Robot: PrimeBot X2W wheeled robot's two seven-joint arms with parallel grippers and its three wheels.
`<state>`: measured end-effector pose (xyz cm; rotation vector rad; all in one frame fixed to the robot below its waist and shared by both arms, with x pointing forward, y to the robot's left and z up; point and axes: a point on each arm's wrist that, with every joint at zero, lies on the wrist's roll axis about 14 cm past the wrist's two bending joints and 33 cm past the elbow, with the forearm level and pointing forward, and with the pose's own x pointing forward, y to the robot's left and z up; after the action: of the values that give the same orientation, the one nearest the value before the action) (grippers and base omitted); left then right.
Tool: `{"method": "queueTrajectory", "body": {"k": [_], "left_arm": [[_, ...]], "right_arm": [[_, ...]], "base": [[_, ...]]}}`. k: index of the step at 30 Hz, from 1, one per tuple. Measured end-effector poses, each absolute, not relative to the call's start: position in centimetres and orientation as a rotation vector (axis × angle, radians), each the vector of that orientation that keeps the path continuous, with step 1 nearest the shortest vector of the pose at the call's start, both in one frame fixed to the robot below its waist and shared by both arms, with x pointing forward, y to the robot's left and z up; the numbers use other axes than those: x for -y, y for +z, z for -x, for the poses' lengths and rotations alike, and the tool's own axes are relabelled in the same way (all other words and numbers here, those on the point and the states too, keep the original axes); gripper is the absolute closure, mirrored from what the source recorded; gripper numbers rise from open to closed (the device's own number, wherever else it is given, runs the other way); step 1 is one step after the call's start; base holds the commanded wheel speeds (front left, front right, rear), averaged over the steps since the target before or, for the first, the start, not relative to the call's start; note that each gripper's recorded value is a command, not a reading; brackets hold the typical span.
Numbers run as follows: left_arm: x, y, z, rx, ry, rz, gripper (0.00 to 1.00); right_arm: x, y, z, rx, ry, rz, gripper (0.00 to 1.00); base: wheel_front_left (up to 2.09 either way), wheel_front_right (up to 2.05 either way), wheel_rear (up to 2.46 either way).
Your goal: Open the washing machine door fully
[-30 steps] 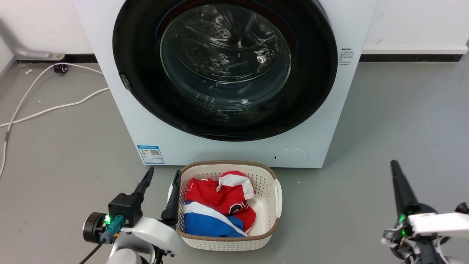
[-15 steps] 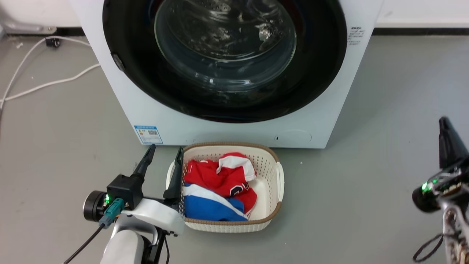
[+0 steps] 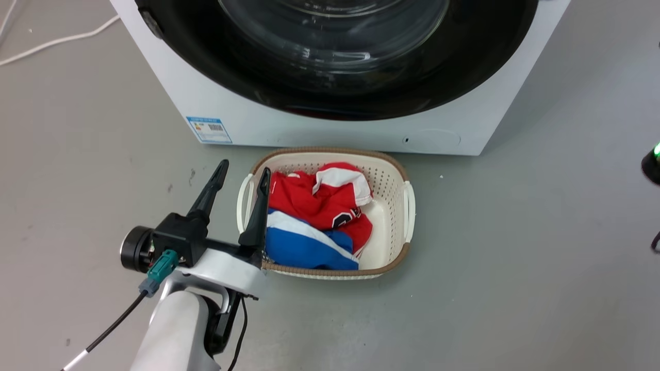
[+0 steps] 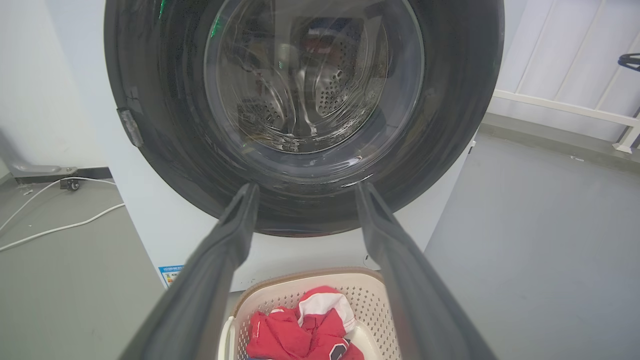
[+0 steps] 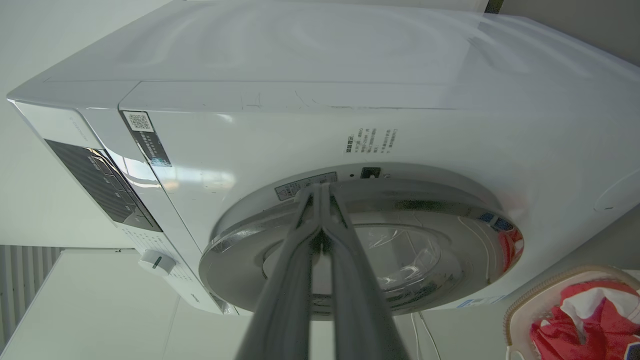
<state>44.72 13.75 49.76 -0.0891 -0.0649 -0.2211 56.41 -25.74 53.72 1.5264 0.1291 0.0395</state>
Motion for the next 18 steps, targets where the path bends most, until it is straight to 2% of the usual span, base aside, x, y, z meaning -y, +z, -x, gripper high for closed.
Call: {"method": "queueTrajectory", "body": {"k": [10,18], "left_arm": [[-13.6,49.0,-46.7,0.067,-0.239,0.078,0.00],[-13.0,47.6,-47.9,0.048,-0.256,0.084,0.00]], "right_arm": [[20.9,54.3,-62.5,-0.339,0.191,-1.373,1.00],[18.0,53.7,-65.8,-0.411,0.232,-1.300,1.00]], "base": [[0.00,0.00,0.00],[0.00,0.00,0.00]]}}
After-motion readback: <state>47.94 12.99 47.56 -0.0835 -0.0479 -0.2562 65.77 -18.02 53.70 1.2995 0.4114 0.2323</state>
